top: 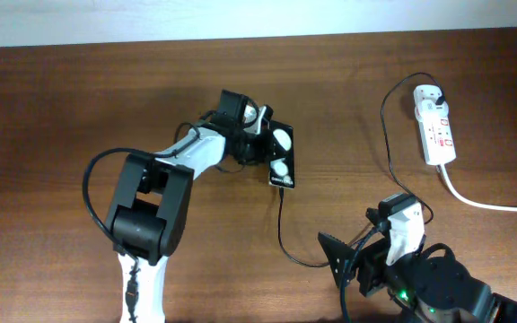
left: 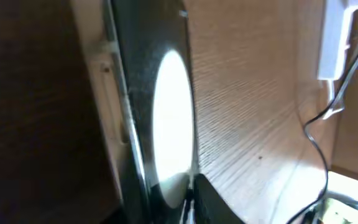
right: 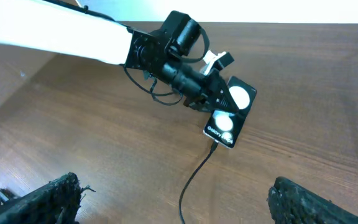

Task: Plug charger to phone and switch on socket
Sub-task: 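Lower the phone onto the table with the left gripper and release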

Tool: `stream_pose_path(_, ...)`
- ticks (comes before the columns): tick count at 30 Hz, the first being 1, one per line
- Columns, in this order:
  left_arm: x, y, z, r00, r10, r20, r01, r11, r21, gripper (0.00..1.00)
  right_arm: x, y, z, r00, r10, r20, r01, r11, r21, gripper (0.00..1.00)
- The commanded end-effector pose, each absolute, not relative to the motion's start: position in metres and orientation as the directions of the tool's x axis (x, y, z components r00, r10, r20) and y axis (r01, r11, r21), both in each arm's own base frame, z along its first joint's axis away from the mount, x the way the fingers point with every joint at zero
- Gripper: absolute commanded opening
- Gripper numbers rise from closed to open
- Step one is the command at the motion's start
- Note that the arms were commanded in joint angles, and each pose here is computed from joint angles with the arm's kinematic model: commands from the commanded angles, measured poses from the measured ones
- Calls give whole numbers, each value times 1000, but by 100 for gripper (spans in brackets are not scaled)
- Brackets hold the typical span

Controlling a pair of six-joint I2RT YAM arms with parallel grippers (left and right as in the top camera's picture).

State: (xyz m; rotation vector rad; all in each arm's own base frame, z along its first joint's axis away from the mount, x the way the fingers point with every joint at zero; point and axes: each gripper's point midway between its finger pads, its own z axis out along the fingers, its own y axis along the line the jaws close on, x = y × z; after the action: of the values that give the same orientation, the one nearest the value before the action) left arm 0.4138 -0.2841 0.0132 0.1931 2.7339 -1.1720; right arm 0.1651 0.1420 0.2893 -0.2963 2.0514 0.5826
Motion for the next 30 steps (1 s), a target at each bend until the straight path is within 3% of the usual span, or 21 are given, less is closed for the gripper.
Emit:
stream_pose_path(1, 419, -280, 9, -975, 56, -215, 186, 737, -650, 31, 166, 138, 290, -521, 35, -853, -410, 866, 286, 99)
stream_pose_path(4, 416, -268, -2, -981, 43, -188, 149, 787, -599, 45, 166, 137, 289, -523, 33, -852, -409, 867, 284, 99)
stream_pose_path(6, 416, -261, -7, -982, 34, -186, 134, 815, -564, 68, 165, 136, 287, -528, 25, -849, -407, 870, 279, 99)
stream_pose_path(8, 415, -258, -9, -984, 31, -177, 126, 825, -551, 80, 165, 136, 286, -530, 22, -847, -407, 870, 278, 99)
stream_pose_path(10, 413, -254, -12, -986, 27, -166, 112, 842, -527, 99, 165, 136, 286, -531, 22, -847, -407, 870, 277, 99)
stream_pose_path(16, 423, -208, -16, -988, -52, -148, 18, 900, -436, 99, 152, 150, 282, -570, -10, -821, -477, 818, 322, 99)
stream_pose_path(20, 412, -115, 34, -989, -98, -111, -47, 919, -391, 99, 153, 148, 282, -568, -9, -823, -469, 825, 315, 99)
stream_pose_path(24, 360, -33, 145, -961, -209, -181, -146, 939, -310, 99, 156, 153, 275, -584, -31, -811, -463, 833, 302, 99)
stream_pose_path(30, 251, -12, 259, -894, -193, -405, -127, 975, -183, 99, 191, 192, 223, -678, -161, -718, -409, 893, 186, 99)
